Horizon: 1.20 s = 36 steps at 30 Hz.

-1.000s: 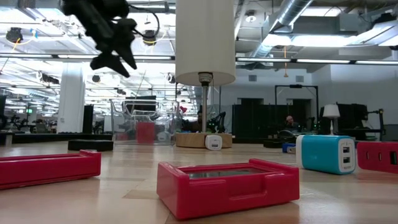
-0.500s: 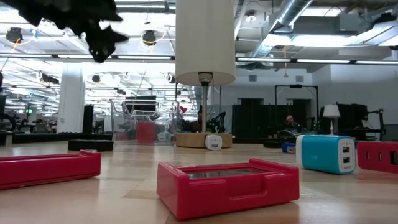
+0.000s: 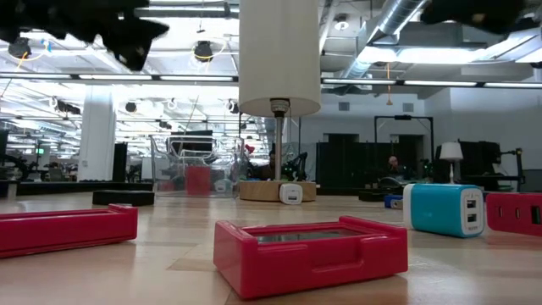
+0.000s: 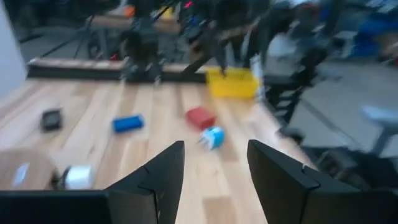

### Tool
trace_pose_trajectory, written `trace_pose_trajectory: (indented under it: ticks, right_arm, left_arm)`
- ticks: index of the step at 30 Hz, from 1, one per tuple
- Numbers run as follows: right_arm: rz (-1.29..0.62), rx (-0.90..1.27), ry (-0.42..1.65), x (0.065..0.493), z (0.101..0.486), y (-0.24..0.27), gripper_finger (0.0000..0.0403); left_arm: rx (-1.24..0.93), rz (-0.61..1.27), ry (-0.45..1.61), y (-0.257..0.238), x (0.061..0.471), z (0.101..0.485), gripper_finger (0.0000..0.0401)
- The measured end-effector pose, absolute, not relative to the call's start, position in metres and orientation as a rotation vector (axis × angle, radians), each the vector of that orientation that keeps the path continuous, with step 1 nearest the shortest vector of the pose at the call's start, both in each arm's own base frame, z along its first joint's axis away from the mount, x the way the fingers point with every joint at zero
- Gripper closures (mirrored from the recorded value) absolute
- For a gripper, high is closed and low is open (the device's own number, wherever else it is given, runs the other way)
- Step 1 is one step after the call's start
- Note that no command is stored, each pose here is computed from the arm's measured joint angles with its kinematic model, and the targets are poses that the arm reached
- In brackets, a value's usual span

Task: Pick & Place Office items
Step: Put the white charger adapter into the transparent bin

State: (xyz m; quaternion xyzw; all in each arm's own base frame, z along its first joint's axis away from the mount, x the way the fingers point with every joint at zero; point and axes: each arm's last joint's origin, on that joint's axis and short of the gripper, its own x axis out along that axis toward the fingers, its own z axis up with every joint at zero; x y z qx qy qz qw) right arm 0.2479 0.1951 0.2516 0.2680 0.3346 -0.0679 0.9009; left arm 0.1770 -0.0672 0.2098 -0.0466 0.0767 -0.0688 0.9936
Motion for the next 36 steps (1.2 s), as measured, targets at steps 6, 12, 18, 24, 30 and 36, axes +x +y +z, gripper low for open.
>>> trace_pose_trajectory:
  ticks: [6,12,18,24,30,36]
  right_arm:
    - [-0.232,0.574,0.642,0.261,0.252,0.177,0.0106]
    - [-0.332,0.591,0.616,0.278,0.248,0.153,0.0106]
    - [-0.412,0.565,0.605,0.297,0.235,0.136,0.0106]
    - [-0.515,0.693,0.603,0.327,0.196,0.126,0.0106]
    - [-0.742,0.750,0.617,0.338,0.145,0.115,0.0106]
    - [-0.938,0.690,0.594,0.350,0.133,0.111,0.0106]
  left_arm:
    - [-0.051,-0.068,0.221,-0.076,0.185,0.193,0.0229]
    - [-0.015,-0.056,0.127,-0.078,0.186,0.202,0.0229]
    - [0.010,-0.081,0.088,-0.082,0.183,0.207,0.0229]
    - [0.009,-0.098,0.085,-0.085,0.181,0.208,0.0229]
    - [0.033,-0.105,0.083,-0.089,0.179,0.208,0.0229]
    - [0.047,-0.105,0.074,-0.091,0.178,0.208,0.0229]
